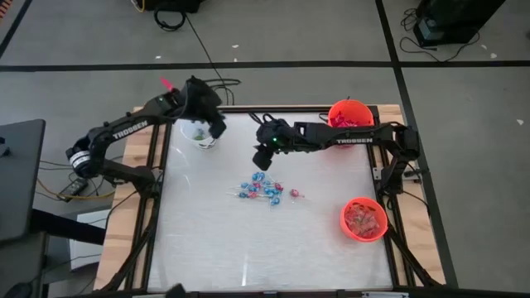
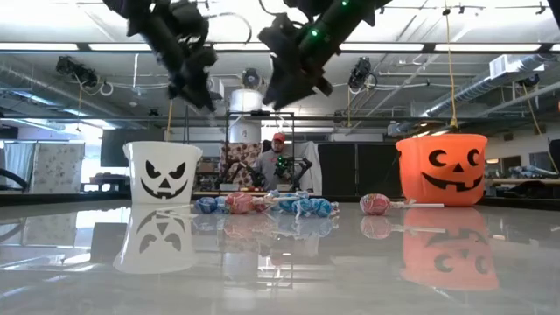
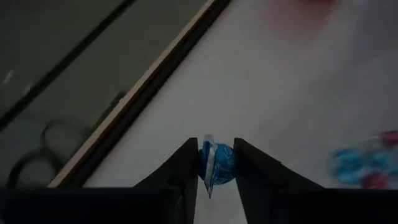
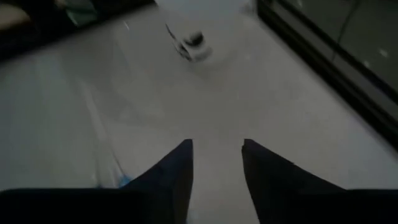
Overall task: Sort candy by brand, put in halloween buckets
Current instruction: Put the blue candy into the white bucket
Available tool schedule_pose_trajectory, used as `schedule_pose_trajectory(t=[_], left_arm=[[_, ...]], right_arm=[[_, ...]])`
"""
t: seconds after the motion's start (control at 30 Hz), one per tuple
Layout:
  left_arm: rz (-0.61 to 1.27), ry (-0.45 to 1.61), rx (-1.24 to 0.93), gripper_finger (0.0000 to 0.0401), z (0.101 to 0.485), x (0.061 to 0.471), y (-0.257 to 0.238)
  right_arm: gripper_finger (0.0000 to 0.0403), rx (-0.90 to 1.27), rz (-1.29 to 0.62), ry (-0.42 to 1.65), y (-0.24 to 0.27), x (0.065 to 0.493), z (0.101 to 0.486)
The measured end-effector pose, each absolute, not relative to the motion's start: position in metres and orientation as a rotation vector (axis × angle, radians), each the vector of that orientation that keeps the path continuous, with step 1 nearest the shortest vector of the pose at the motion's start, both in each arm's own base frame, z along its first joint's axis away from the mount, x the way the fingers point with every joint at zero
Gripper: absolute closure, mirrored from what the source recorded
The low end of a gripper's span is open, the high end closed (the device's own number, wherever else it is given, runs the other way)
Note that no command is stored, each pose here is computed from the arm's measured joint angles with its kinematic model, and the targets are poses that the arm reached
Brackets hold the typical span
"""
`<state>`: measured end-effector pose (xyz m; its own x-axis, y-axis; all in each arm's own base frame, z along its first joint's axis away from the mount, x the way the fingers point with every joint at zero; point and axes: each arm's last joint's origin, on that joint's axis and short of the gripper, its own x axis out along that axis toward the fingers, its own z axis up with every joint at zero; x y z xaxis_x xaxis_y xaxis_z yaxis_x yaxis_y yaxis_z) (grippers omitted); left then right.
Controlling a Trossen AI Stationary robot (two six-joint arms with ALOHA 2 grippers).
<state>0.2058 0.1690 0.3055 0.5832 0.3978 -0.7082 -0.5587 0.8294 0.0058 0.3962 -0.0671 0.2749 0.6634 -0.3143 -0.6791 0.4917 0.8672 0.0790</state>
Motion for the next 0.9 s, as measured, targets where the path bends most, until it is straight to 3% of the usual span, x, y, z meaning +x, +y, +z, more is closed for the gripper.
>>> schedule_pose_trajectory(t=[0.27, 0.6, 0.9], left_arm=[[0.772, 0.926, -0.354, 0.0308, 0.278, 0.160, 0.192], [0.807, 1.028, -0.476, 0.0302, 0.214, 0.142, 0.185], [0.858, 1.026, -0.452, 0.0218, 0.202, 0.140, 0.184]], right_arm=[[0.0242, 0.295, -0.493, 0.818, -0.065, 0.388, 0.267], [0.0239, 0.384, -0.419, 1.030, -0.051, 0.375, 0.256], [0.0238, 0.442, -0.230, 1.245, -0.017, 0.356, 0.210]])
